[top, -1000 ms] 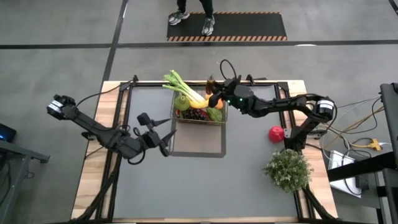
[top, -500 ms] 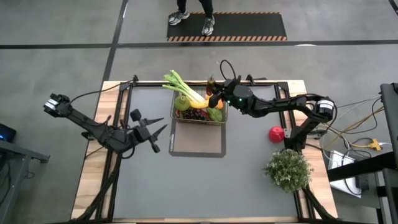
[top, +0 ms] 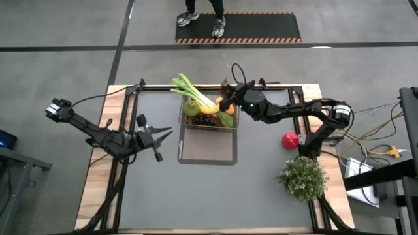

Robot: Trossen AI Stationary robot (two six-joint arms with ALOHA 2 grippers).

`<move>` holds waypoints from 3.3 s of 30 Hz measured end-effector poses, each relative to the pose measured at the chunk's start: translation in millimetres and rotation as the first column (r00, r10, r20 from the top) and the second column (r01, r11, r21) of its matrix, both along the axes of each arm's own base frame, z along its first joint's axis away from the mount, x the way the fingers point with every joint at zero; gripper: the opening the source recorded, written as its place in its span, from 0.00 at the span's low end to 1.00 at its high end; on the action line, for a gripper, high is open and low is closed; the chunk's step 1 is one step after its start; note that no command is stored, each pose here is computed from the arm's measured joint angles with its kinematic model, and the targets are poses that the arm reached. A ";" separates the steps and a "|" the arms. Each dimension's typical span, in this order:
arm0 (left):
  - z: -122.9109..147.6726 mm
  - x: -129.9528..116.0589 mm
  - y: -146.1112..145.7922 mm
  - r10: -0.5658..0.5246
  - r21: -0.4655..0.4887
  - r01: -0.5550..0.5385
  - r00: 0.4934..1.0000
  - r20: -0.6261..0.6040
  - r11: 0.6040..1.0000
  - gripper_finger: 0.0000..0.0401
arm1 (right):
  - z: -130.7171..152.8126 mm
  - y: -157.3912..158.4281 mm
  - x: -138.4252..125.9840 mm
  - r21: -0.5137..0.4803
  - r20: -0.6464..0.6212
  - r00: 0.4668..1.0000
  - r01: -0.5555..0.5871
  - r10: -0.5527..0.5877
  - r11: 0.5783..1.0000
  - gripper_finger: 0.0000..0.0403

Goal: Build produce basket
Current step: Put the red chili pepper into the wire basket, then put the apple into the wire basket

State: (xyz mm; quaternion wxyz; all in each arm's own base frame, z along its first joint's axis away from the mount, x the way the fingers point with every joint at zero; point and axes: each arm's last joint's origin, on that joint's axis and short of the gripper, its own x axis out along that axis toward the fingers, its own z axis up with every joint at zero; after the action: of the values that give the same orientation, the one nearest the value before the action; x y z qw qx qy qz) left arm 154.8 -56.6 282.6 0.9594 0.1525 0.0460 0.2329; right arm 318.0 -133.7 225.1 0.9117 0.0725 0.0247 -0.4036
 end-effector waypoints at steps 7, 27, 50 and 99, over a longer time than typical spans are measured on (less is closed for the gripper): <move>0.8 -5.4 2.9 0.000 -0.016 0.000 0.999 0.035 1.000 0.08 | -11.9 -2.2 -4.5 0.012 -0.118 0.984 0.140 -0.137 0.990 0.19; 1.0 -5.8 3.2 0.000 -0.013 0.000 0.999 0.034 1.000 0.08 | -24.2 -4.6 -2.0 0.042 -0.132 0.977 0.175 -0.168 0.984 0.48; 0.2 -5.1 2.7 0.000 0.007 0.000 1.000 0.021 1.000 0.08 | 4.6 16.0 -7.7 0.032 -0.083 0.990 0.119 -0.116 0.992 0.60; 0.2 -4.8 2.6 0.000 0.028 0.000 1.000 0.010 1.000 0.08 | 60.1 100.6 -123.2 0.644 -0.719 0.660 0.515 0.218 0.565 0.59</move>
State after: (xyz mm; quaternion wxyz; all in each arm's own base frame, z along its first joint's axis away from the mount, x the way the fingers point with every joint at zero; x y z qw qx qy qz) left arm 149.9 -54.1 282.8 0.9574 0.1645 0.0378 0.2342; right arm 194.8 -33.1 285.2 0.6376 0.3136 0.5631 -0.4219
